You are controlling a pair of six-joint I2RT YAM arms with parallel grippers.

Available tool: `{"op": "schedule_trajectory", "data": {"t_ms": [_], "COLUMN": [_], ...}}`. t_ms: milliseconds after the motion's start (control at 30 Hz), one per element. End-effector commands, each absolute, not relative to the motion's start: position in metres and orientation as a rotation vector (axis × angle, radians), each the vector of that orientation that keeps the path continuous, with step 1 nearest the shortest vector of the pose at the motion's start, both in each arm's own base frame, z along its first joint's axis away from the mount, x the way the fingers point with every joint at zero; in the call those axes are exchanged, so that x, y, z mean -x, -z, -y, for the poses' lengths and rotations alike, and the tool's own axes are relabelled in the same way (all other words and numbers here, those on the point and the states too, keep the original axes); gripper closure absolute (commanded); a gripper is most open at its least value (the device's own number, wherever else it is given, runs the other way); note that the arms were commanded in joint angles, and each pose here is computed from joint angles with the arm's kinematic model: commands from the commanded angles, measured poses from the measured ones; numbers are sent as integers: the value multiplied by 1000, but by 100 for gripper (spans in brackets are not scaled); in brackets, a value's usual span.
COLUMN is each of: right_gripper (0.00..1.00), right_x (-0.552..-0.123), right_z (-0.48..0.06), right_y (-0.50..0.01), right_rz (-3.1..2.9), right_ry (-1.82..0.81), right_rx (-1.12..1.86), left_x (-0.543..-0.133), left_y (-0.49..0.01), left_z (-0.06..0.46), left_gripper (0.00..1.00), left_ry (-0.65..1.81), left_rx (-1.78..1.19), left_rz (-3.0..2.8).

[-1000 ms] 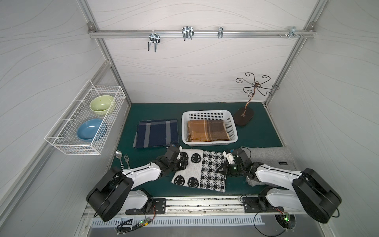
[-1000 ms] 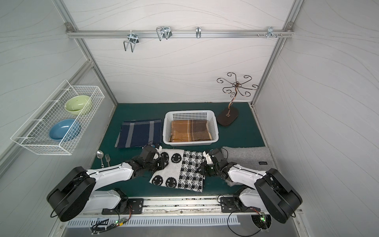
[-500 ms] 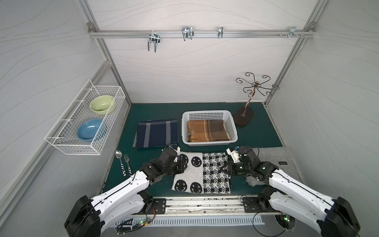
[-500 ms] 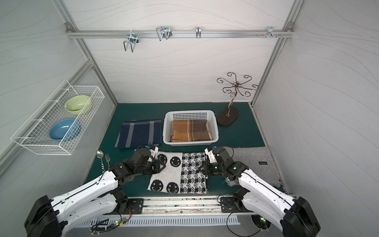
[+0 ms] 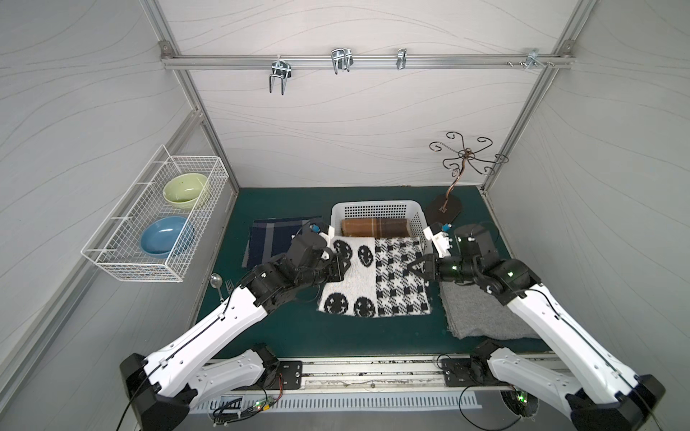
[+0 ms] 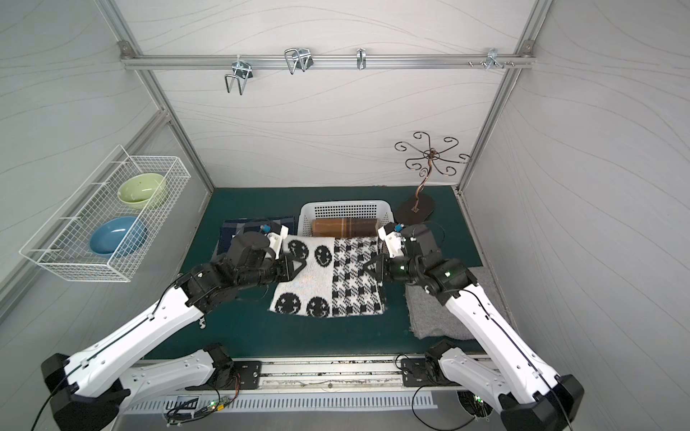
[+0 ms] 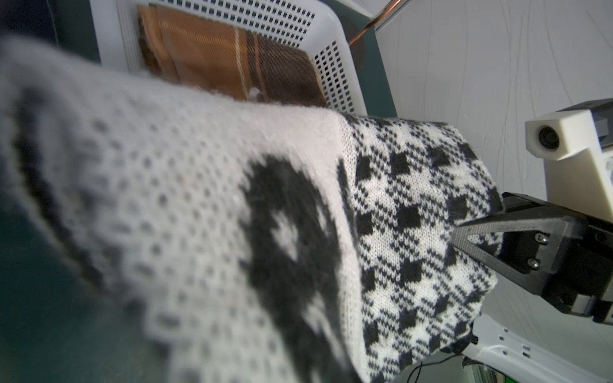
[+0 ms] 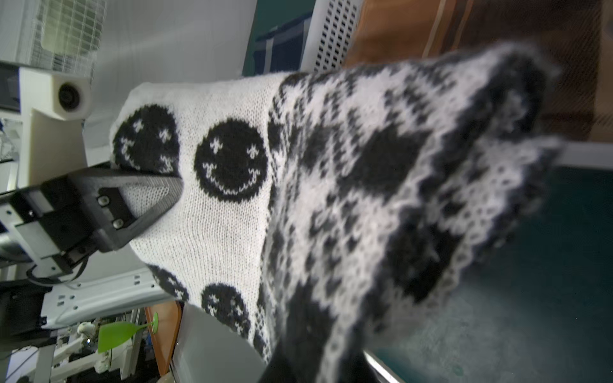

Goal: Put the folded scarf in the basket
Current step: Pick up the scarf at the center of the board, then place the scarf in the basket.

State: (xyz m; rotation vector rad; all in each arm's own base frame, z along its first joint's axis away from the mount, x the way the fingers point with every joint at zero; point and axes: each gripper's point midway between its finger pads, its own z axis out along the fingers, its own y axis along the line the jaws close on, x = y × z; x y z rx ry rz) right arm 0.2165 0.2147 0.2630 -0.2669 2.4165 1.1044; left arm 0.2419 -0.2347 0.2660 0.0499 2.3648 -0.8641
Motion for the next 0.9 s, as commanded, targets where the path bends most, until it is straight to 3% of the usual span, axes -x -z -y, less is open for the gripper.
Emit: {"op": "schedule_trajectory", "data": {"t_ms": [0, 333, 633, 867], "right_gripper": [100, 100, 100, 100], "right_x": [-246, -364, -434, -453], "right_z": [-213, -208, -201, -197], "right_y": [-291, -289, -229, -180], "right_rz": [-2348, -2373, -2478, -2556], "right_ry": [-1156, -1103, -1035, -943], "right_rx": [306, 229, 195, 199], "left_x": [-275, -384, -447, -461], "left_y": [-296, -302, -225, -173], "left_z": [245, 272, 277, 275], "left_gripper": [100, 100, 100, 100], "left_ry": [837, 776, 658, 599], "left_rx": [-113, -112, -89, -67], "left_rz": [-2298, -2272, -2354, -2418]}}
